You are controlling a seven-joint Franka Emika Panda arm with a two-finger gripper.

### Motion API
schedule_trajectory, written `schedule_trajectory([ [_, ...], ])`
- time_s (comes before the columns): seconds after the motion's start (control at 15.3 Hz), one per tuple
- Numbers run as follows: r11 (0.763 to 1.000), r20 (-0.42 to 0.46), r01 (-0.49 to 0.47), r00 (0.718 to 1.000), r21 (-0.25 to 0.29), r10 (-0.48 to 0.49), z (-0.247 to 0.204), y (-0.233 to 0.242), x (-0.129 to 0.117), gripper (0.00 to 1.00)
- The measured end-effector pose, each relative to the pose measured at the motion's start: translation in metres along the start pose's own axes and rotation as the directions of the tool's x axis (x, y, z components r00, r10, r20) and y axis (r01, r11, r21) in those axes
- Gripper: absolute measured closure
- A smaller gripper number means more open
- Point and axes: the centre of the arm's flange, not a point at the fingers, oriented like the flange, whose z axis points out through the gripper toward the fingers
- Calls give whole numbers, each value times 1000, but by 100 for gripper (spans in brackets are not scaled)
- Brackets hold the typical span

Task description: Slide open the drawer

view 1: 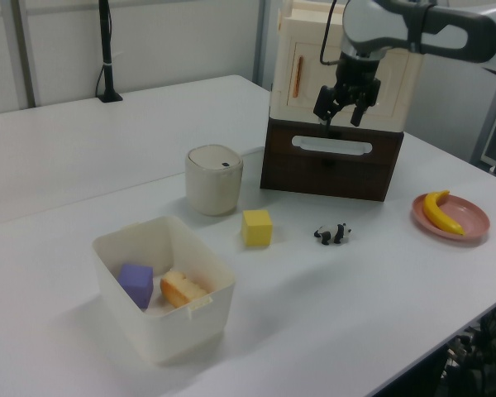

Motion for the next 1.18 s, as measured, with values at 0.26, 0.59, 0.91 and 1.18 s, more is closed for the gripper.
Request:
schedule_trajectory([
  [0.26,985,-26,170,985,-29,-171,30,10,18,0],
  [0.59,970,-50,226,972,-87,-231,67,13,40,0],
  [0.91,956,-30,257,964,-139,-264,111,18,59,0],
  [1.18,947,-42,277,957,-162,-287,124,23,67,0],
])
